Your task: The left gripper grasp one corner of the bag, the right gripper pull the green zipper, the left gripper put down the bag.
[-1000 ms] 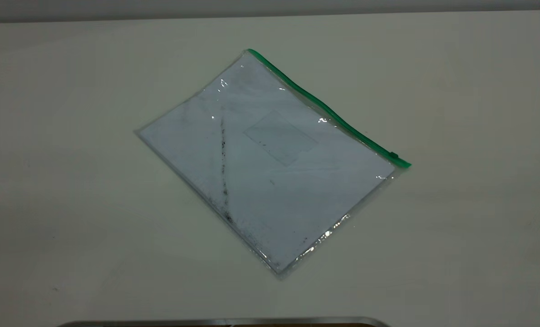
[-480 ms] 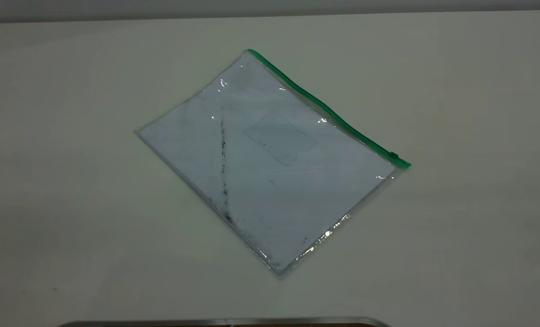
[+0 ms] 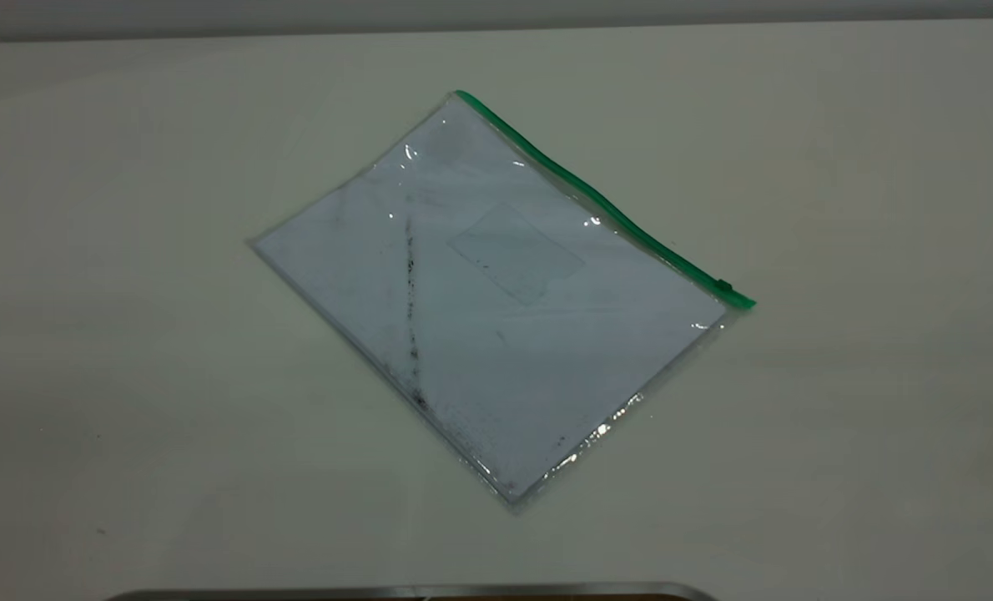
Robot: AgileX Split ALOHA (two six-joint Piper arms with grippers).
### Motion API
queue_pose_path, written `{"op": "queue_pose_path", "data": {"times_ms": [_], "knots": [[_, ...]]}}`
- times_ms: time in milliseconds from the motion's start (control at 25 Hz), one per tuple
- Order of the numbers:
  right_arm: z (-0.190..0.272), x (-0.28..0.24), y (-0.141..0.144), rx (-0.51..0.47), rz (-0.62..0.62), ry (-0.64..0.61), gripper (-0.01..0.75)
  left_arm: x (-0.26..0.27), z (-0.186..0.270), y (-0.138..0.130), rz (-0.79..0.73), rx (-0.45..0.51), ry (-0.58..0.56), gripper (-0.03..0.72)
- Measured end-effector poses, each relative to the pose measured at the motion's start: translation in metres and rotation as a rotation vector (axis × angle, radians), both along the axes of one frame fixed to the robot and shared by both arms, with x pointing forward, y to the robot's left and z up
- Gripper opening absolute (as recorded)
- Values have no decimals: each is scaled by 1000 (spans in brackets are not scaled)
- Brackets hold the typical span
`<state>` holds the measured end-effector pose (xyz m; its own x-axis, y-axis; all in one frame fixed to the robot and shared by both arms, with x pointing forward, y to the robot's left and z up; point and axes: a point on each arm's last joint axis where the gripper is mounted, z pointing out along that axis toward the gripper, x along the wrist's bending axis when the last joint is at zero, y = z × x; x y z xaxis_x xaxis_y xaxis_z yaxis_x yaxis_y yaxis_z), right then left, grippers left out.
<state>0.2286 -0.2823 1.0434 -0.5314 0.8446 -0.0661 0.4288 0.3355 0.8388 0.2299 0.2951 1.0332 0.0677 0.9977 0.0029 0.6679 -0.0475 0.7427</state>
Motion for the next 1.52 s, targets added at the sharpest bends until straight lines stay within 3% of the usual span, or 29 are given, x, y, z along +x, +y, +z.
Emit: {"op": "queue_pose_path", "data": {"times_ms": [160, 600, 960, 1520], "knots": [[0, 0, 0, 1, 0, 0, 481, -8, -1, -1, 22, 2, -53, 590], [0, -2, 0, 4, -14, -12, 481, -8, -1, -1, 22, 2, -53, 590], [0, 0, 2, 7, -273, -38, 481, -8, -1, -1, 22, 2, -53, 590], [-1, 1, -4, 48, -416, -13, 481, -8, -1, -1, 22, 2, -53, 590]]}}
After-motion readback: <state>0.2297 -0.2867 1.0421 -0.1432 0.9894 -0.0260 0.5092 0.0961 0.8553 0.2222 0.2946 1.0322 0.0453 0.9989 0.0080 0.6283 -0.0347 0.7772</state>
